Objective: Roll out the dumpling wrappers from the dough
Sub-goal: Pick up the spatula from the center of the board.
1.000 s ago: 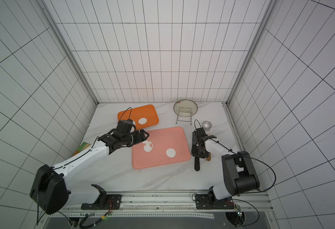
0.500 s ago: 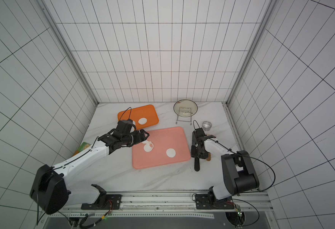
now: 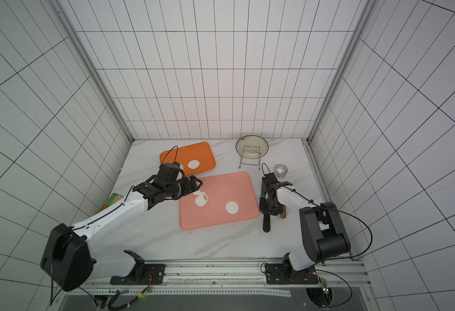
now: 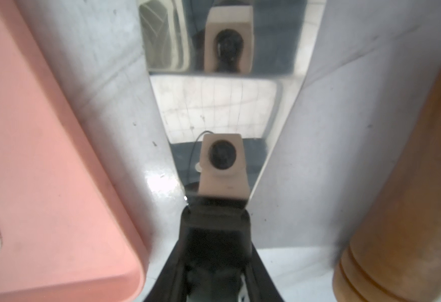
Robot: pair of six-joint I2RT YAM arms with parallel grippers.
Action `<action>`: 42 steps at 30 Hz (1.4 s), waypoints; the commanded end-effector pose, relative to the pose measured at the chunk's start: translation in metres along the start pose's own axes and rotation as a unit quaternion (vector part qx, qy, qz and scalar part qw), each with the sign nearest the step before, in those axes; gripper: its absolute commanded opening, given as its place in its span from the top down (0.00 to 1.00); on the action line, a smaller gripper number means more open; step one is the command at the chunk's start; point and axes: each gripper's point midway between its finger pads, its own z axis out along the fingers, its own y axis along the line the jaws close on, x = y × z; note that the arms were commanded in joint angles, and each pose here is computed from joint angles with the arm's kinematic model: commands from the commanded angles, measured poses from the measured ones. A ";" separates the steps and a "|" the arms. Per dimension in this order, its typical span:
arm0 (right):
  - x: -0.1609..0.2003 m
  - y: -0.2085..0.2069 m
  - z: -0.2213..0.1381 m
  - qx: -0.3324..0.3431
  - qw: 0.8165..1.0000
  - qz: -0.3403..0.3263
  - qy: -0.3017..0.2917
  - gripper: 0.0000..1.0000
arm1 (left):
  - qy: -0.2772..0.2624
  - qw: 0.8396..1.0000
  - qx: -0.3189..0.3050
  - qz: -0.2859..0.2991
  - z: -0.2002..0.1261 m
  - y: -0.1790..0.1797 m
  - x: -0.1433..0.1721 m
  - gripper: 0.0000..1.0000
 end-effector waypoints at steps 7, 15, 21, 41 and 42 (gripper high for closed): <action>-0.007 0.017 -0.057 -0.060 0.994 -0.016 -0.093 1.00 | -0.016 1.000 0.022 0.009 -0.007 -0.012 -0.012 0.12; -0.014 0.043 -0.097 -0.134 0.975 -0.059 -0.165 1.00 | -0.003 0.997 0.077 0.029 -0.013 -0.046 -0.016 0.19; -0.015 0.079 -0.135 -0.182 0.951 -0.135 -0.208 1.00 | 0.000 0.984 0.162 0.076 -0.023 -0.105 -0.017 0.20; 0.014 0.161 -0.173 -0.221 0.904 -0.287 -0.226 1.00 | 0.045 0.973 0.187 0.123 0.004 -0.154 0.011 0.37; 0.015 0.162 -0.173 -0.221 0.903 -0.289 -0.226 1.00 | 0.048 0.973 0.189 0.122 0.005 -0.155 0.012 0.42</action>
